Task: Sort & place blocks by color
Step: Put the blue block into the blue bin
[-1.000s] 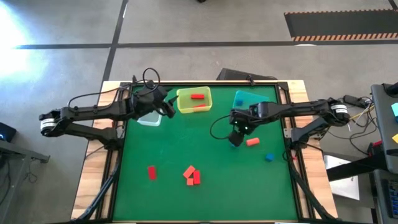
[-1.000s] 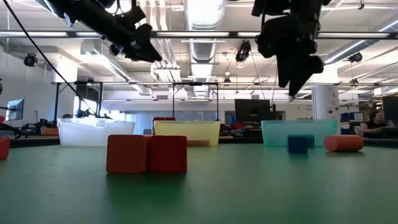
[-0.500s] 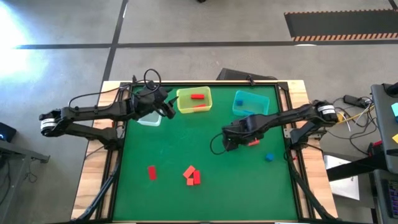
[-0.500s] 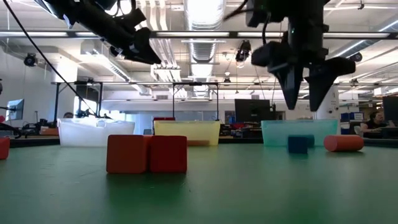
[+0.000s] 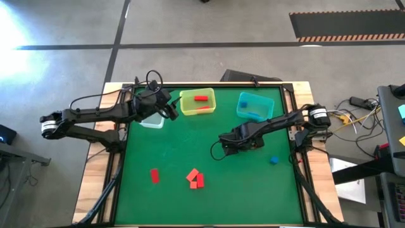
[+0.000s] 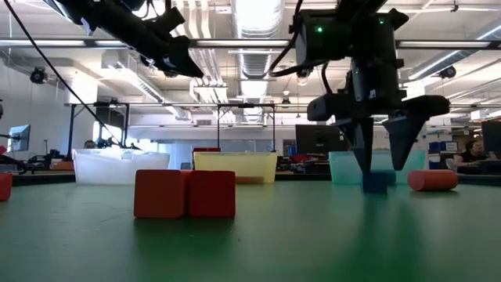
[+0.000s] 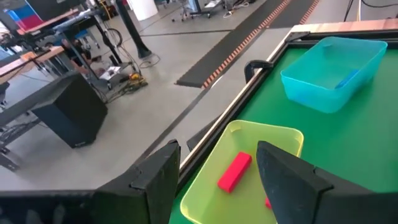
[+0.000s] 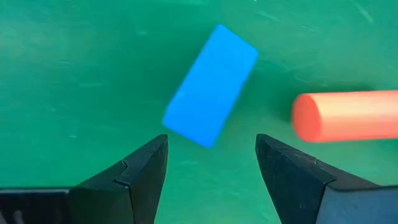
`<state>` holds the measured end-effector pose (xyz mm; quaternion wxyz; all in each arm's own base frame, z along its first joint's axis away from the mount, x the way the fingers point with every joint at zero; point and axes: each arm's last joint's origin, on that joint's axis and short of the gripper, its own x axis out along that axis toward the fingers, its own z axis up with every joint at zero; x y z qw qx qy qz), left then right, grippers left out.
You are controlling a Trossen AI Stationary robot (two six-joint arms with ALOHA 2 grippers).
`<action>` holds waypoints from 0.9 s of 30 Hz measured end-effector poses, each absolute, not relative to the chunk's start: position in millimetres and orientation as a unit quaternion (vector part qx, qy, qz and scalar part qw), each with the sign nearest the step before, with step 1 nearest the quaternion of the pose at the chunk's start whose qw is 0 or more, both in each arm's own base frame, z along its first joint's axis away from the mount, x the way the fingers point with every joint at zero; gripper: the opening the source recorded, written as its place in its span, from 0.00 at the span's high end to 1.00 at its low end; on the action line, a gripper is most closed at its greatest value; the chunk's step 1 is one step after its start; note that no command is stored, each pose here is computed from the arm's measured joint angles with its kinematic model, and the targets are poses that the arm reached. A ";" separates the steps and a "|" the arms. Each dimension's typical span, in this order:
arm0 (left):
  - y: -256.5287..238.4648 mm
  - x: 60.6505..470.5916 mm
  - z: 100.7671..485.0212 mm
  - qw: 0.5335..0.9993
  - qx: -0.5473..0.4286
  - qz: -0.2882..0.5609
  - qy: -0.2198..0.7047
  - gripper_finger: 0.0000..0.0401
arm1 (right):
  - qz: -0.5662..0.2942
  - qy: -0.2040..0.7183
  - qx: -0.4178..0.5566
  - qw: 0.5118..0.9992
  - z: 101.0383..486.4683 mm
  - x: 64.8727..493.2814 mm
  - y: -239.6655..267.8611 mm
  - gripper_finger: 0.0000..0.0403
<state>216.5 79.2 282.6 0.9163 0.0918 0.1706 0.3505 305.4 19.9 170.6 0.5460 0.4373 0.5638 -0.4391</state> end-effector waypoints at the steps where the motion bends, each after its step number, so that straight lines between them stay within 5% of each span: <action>1: 79.3 216.8 283.5 0.917 0.094 0.351 0.167 0.51 | -0.438 0.560 0.438 0.550 170.0 306.6 19.7 0.42; 20: 80.3 219.1 286.2 0.918 0.100 0.353 0.148 0.51 | -0.469 0.539 0.430 0.552 146.7 308.2 16.8 0.43; 27: 80.3 219.1 286.2 0.918 0.100 0.353 0.148 0.51 | -0.454 0.533 0.434 0.567 143.6 309.4 16.8 0.59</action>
